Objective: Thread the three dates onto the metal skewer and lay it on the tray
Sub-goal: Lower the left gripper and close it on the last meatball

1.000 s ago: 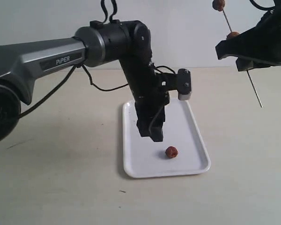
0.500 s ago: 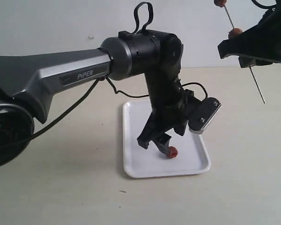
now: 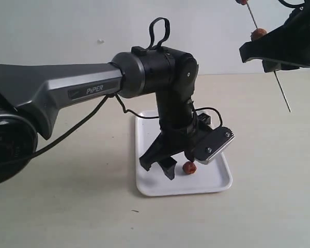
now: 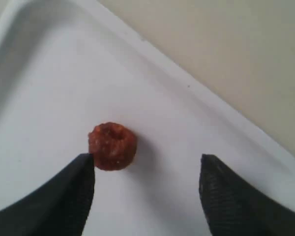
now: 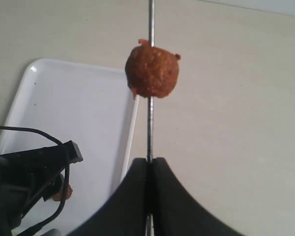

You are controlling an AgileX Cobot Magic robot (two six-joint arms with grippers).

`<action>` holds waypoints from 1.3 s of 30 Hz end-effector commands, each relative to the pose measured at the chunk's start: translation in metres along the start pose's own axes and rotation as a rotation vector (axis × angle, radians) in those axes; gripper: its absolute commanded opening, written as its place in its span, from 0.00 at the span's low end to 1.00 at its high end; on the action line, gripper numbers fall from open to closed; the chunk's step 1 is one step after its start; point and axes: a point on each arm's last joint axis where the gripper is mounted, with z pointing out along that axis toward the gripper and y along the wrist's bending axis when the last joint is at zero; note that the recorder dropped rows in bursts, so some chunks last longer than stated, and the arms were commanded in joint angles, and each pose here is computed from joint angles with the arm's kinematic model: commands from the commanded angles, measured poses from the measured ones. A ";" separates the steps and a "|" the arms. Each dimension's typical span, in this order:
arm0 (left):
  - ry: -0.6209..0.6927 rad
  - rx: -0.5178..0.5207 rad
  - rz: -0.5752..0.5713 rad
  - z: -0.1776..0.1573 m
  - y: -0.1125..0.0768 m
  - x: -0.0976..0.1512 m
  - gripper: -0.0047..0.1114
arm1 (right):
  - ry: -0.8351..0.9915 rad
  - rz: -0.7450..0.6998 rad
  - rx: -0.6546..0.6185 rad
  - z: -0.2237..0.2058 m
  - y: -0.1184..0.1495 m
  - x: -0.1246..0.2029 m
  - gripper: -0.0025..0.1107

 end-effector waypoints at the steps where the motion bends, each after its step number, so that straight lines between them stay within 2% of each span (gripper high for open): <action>1: -0.054 -0.070 -0.019 -0.003 0.006 -0.006 0.56 | -0.030 0.004 0.004 -0.004 -0.002 -0.003 0.02; 17: -0.053 -0.078 0.013 0.026 0.009 -0.003 0.56 | -0.030 0.004 0.004 -0.004 -0.002 -0.003 0.02; 18: -0.051 -0.076 0.013 0.027 0.009 -0.002 0.55 | -0.030 0.004 0.004 -0.004 -0.002 -0.003 0.02; 23: -0.052 -0.061 0.014 0.028 0.008 -0.002 0.32 | -0.038 0.004 0.003 -0.004 -0.001 -0.004 0.02; 25: -0.052 -0.059 0.014 0.028 0.008 -0.002 0.29 | -0.038 0.004 0.003 -0.004 -0.001 -0.004 0.02; 39: -0.057 -0.038 0.011 0.025 0.006 -0.003 0.29 | -0.038 0.004 0.003 -0.004 -0.001 -0.004 0.02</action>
